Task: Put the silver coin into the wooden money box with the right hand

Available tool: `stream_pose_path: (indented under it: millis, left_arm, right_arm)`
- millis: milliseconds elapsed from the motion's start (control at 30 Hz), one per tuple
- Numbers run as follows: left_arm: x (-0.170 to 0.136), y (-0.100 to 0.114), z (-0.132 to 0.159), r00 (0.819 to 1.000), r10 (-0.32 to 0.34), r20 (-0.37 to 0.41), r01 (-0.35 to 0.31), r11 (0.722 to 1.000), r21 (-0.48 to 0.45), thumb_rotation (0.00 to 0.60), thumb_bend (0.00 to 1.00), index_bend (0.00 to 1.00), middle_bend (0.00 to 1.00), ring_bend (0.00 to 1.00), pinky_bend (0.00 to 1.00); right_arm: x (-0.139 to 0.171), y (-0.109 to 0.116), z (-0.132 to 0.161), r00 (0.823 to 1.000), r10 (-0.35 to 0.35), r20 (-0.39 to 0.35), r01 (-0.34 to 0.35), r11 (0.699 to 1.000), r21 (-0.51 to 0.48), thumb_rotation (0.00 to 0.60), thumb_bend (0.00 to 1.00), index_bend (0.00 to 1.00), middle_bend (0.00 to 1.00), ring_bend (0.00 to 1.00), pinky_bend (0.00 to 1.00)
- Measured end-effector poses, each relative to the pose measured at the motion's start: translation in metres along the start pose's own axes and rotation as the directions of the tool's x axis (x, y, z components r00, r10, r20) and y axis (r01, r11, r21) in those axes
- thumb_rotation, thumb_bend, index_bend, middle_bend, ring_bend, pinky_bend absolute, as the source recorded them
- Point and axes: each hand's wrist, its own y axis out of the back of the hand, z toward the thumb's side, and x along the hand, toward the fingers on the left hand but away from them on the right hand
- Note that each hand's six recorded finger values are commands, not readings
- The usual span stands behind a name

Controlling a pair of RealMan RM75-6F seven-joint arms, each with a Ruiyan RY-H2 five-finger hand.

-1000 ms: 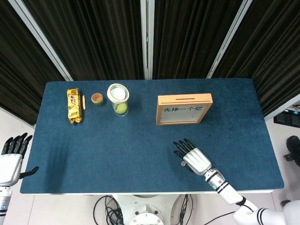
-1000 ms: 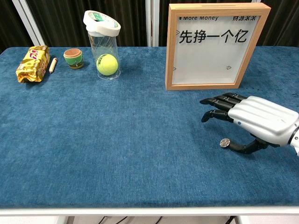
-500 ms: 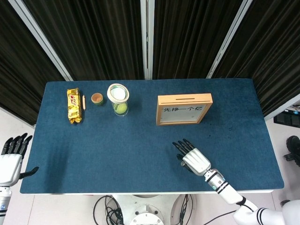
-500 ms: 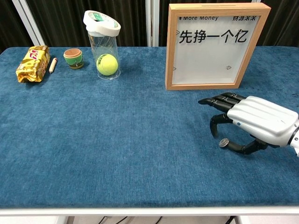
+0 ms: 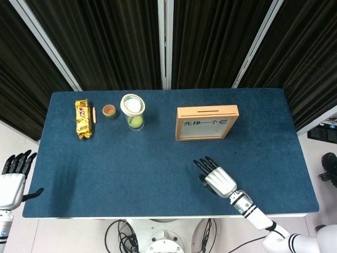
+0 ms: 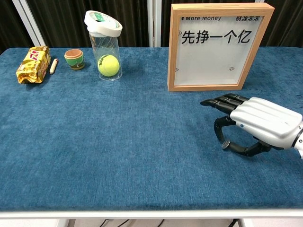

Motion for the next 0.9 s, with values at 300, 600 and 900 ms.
stream_pose_path:
  millis: [300,600,900]
  left_arm:
    - [-0.001,0.000,-0.001,1.000,0.000,0.000,0.000,1.000,-0.001,0.600,0.12,0.05,0.00,0.00,0.00]
    - [-0.001,0.000,-0.002,1.000,-0.003,-0.003,0.003,1.000,-0.004,0.600,0.12,0.05,0.00,0.00,0.00]
    - [-0.001,0.002,-0.002,1.000,0.005,0.004,-0.005,1.000,-0.006,0.600,0.12,0.05,0.00,0.00,0.00]
  right_arm:
    - [-0.001,0.000,-0.001,1.000,-0.003,0.010,0.003,1.000,0.000,0.600,0.36,0.64,0.00,0.00,0.00]
    - [-0.001,0.008,-0.003,1.000,-0.025,0.015,0.025,1.000,0.000,0.600,0.36,0.67,0.00,0.00,0.00]
    - [0.006,0.079,-0.016,0.978,-0.206,0.037,0.207,0.978,-0.027,0.600,0.36,0.72,0.00,0.00,0.00]
